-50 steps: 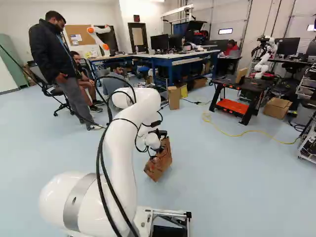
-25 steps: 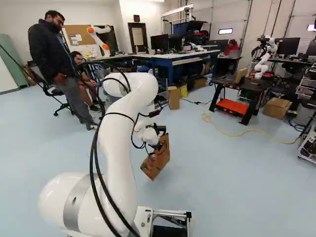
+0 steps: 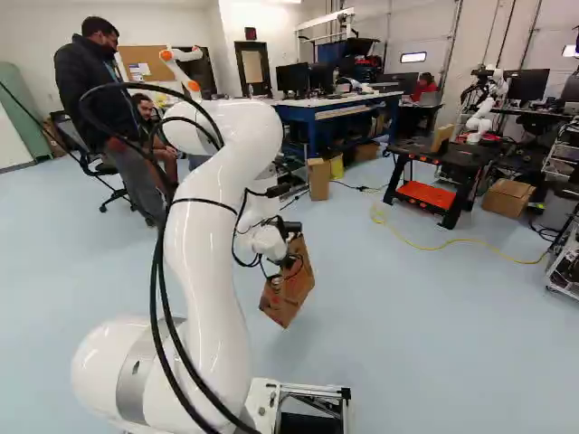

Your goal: Pick up the grocery bag from the ground

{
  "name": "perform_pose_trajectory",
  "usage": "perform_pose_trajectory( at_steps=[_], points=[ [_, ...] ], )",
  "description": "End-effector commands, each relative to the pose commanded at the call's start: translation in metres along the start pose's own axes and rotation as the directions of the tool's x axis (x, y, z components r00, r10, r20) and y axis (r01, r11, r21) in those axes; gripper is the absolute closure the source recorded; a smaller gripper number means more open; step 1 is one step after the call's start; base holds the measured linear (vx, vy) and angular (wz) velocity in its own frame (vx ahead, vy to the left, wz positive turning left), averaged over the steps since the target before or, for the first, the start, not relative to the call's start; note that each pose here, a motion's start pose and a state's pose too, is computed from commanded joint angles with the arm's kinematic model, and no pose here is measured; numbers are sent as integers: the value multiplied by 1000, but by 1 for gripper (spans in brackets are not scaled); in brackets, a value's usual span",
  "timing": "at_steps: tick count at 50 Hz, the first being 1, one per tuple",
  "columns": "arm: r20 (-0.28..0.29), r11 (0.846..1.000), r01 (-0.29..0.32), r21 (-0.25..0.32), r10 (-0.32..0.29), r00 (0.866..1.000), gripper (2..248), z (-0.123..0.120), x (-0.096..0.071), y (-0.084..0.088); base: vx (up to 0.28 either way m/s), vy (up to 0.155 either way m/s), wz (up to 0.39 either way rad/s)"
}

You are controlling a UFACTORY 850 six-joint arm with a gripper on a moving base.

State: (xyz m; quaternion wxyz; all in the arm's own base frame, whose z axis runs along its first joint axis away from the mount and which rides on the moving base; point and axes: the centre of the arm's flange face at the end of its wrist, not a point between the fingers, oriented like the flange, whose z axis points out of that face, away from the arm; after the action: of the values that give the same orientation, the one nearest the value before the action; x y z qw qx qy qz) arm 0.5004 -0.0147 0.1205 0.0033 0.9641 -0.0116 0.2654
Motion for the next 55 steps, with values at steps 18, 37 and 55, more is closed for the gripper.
perform_pose_trajectory(
  at_steps=[18, 37, 55],
  points=[
    [-108, 1000, -1, -1, 1, 994, 226, -55, 8, 0, 0, 0, 0],
    [-260, 1000, -2, -2, 1, 966, 226, -114, 15, 1, 0, 0, 0],
    [-391, 1000, -3, -3, 2, 921, 226, -173, 12, 1, 0, 0, 0]
  ],
)
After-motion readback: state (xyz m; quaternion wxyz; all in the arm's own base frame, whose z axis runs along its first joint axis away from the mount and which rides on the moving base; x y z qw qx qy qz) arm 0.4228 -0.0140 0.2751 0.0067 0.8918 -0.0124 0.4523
